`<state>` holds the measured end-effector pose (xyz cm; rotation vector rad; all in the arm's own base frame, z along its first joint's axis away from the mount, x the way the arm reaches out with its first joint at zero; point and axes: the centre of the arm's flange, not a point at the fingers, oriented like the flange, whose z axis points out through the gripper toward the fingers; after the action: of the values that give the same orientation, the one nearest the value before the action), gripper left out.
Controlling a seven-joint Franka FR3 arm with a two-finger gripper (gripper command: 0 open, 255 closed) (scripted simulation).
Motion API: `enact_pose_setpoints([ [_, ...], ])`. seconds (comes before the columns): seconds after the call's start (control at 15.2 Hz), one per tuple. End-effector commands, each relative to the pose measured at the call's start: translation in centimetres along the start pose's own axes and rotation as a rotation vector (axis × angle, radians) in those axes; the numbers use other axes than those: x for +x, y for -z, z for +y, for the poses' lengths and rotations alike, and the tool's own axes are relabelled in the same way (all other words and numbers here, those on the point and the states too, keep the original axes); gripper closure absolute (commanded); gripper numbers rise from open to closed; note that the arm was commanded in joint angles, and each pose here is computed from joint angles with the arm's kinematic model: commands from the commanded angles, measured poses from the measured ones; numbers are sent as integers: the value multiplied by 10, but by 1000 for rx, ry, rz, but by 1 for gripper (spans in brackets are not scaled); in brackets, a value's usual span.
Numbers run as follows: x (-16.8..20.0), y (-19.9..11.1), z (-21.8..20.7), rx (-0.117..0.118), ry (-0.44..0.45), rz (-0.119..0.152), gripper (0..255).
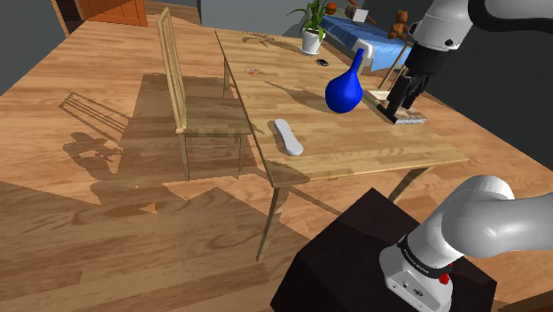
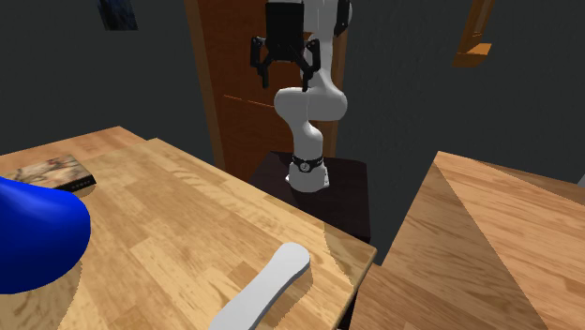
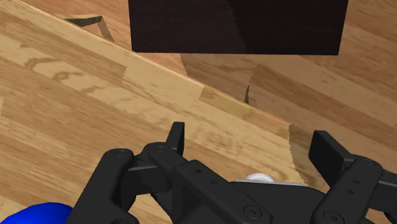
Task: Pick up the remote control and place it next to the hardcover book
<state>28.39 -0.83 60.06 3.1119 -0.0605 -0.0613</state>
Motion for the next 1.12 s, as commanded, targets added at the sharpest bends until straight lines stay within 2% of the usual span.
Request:
enact_pose_setpoints([
  [0.0, 0, 0, 0, 0, 0, 0, 0],
  [1.06, 166, -119, -39, 29, -160, 16, 0],
])
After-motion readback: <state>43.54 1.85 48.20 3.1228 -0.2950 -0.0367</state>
